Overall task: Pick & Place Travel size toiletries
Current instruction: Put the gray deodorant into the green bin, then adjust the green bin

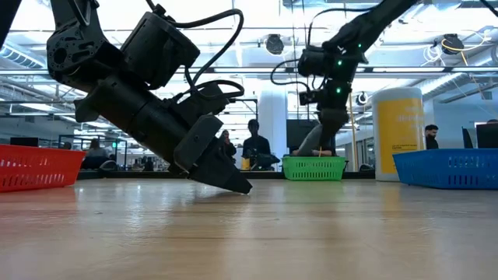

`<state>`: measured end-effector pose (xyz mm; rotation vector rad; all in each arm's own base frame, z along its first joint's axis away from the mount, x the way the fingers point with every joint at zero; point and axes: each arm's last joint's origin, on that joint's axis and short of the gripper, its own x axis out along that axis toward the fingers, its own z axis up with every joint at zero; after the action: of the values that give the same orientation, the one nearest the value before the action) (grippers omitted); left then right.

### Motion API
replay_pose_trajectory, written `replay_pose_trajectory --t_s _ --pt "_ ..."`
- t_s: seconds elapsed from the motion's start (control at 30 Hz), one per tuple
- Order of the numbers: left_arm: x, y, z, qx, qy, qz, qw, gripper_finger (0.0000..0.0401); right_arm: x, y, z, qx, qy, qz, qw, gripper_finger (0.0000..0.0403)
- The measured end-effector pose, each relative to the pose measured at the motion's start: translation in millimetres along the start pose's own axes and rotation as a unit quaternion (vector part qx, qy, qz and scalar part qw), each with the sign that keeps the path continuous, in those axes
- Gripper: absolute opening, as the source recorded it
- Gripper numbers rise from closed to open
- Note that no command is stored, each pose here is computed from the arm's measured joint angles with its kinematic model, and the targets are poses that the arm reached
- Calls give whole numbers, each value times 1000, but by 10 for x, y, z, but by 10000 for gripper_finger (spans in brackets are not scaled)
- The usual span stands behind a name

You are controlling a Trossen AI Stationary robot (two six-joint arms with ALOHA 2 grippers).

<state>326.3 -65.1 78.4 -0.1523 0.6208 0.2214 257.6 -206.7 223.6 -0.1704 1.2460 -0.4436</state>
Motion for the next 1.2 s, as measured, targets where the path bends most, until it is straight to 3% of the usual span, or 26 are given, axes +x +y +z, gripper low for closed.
replay_pose_trajectory --t_s 0.33,0.8,1.2 --pt "0 0 1 -7 -1 1 1000 186 190 21 48 -129 -6 9 992 200" --pt "-4 -13 -5 -9 -1 1 1000 186 195 -59 -8 -147 27 -24 988 205" --pt "-6 -15 -6 -10 -1 1 1000 186 191 -98 -36 -161 75 -77 981 277"
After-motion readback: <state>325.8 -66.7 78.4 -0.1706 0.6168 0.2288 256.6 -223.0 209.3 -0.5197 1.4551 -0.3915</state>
